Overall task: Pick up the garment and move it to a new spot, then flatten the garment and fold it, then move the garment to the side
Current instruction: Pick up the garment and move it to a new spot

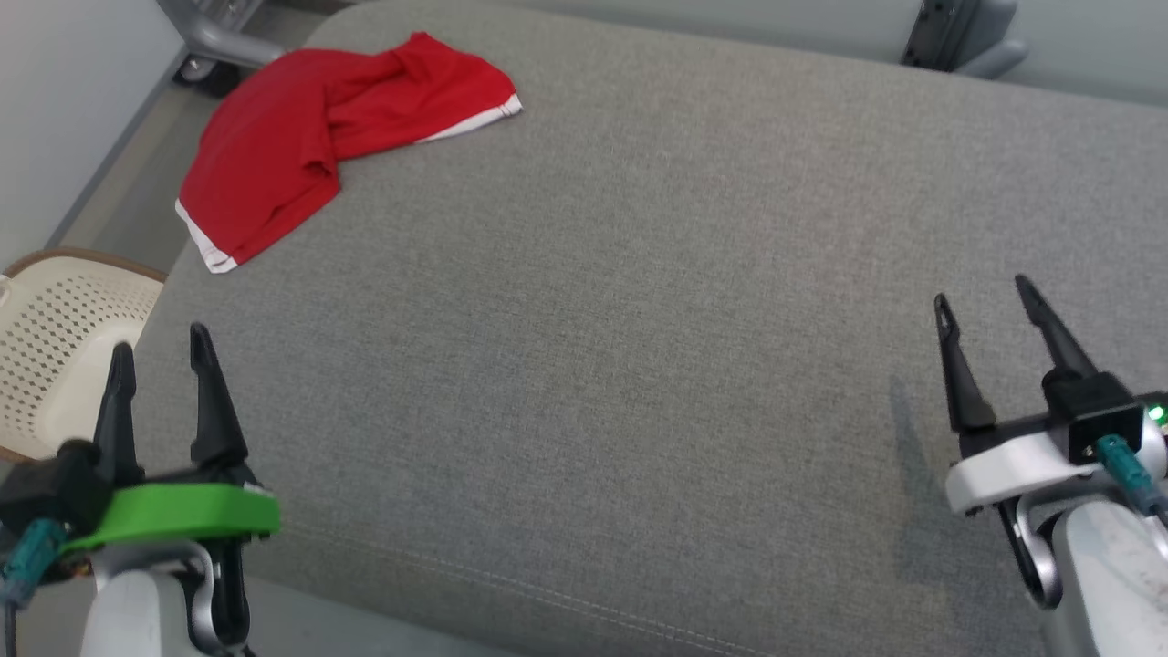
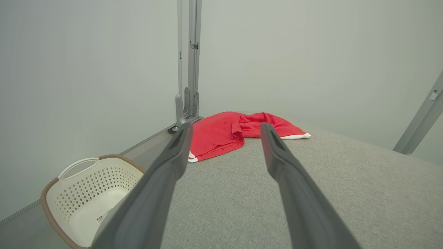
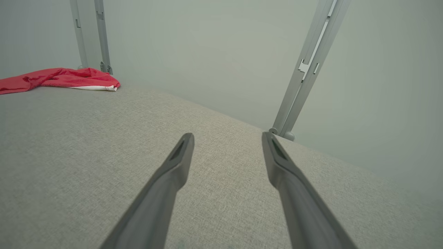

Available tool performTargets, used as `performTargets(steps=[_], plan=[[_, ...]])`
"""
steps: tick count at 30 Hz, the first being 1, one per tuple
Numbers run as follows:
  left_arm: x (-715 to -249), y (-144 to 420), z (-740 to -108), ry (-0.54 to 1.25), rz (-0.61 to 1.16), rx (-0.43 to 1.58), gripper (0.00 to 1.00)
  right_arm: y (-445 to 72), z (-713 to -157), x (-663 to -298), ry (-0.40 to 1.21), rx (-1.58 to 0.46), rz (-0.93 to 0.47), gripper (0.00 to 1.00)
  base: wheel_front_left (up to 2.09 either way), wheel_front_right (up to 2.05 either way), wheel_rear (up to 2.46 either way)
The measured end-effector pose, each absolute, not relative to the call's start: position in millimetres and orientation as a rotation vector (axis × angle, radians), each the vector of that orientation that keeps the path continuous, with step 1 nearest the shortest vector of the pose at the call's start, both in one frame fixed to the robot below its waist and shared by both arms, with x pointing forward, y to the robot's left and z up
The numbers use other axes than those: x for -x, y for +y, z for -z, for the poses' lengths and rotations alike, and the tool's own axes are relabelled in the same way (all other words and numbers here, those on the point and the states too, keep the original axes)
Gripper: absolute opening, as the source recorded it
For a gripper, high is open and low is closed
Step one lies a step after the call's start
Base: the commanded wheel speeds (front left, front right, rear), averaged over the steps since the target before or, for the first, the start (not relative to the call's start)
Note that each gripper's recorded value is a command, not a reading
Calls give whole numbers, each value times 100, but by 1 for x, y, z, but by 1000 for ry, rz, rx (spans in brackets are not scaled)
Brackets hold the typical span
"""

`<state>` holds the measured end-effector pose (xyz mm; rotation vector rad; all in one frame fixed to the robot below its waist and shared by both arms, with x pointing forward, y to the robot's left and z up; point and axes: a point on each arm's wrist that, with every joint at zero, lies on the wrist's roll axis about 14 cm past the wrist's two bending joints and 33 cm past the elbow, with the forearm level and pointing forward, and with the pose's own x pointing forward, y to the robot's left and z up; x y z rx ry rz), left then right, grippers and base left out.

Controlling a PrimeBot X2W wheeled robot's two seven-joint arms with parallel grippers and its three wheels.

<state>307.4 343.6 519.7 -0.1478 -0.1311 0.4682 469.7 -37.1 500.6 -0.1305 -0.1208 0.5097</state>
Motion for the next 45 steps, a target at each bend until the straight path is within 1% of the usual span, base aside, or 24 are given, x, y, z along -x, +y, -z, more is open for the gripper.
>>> performTargets(steps=[3,6,8,10,12,13,14,16,18,25,28,34,35,37,41,45], plan=[[-349,341,-523,-127,-405,133,100,-45,-498,-495,-145,149,-496,100,0,0,0],[-390,345,-526,-117,-357,112,100,-51,-479,-511,-131,179,-503,100,0,0,0],[-414,352,-522,-96,-342,96,100,-54,-463,-519,-109,186,-509,100,0,0,0],[-433,362,-508,-61,-352,134,100,-56,-446,-523,-81,179,-513,100,0,0,0],[-440,366,-499,-27,-351,136,100,-56,-437,-523,-67,174,-515,100,0,0,0],[-456,379,-491,-12,-377,182,100,-57,-423,-524,-44,163,-519,100,0,0,0],[-456,379,-491,-12,-377,182,100,-57,-423,-524,-44,163,-519,100,0,0,0],[-469,393,-483,31,-385,146,100,-56,-411,-523,-26,153,-525,100,0,0,0],[-481,405,-471,76,-407,157,100,-58,-405,-524,-22,146,-526,100,0,0,0],[-528,412,-431,188,-423,199,100,-77,-391,-529,-3,174,-503,100,0,0,0],[-533,413,-400,290,-436,200,100,-86,-386,-531,3,187,-488,100,0,0,0],[-528,413,-337,490,-495,244,100,-108,-377,-530,29,211,-447,100,0,0,0],[-529,413,-334,506,-493,239,47,-110,-377,-529,35,215,-442,100,0,0,0],[-529,412,-330,523,-490,231,0,-114,-376,-527,43,221,-434,100,0,0,0],[-530,407,-331,546,-470,228,0,-116,-378,-526,50,225,-429,100,0,0,0],[-532,403,-344,519,-451,239,0,-113,-382,-523,50,212,-427,100,0,0,0]])
